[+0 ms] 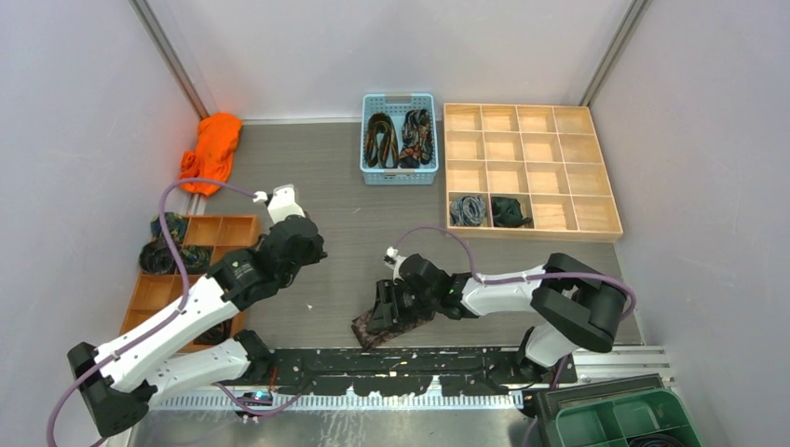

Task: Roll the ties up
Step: Roll the tie at the center of the board.

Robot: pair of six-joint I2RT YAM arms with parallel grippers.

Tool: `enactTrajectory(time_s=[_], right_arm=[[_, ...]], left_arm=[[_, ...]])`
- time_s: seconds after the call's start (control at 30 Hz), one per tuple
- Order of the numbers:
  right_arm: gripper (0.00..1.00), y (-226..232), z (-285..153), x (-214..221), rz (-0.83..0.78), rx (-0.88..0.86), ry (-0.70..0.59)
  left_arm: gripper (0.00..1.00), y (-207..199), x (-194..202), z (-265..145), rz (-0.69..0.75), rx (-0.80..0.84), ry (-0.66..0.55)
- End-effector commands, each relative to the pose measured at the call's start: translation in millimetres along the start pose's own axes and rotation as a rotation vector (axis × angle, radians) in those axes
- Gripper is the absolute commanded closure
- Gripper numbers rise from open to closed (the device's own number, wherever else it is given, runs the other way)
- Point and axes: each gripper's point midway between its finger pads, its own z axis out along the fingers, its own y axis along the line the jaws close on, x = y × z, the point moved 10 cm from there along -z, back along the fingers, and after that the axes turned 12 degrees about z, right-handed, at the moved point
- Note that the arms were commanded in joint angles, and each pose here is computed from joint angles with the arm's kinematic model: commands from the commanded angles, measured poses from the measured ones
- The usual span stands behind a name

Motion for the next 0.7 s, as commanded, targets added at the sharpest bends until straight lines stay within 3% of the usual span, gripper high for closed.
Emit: enactTrajectory(time_s=[0.0,0.27,0.67], right_arm=[[0.39,8,-17,-9,-0.086,0.086,-0.072],[0.36,11,-32,-15,-0.148,0.178,-0.109],[0.39,-6,-33,-23,-0.188,0.380,-0.174]], left_arm=[[1.00,-11,2,9,-0.019,0.060,-0.001],[1.00,-12,26,24,0.001,0.051,0.068],[1.00,-13,62,48,0.018,0.048,0.157]])
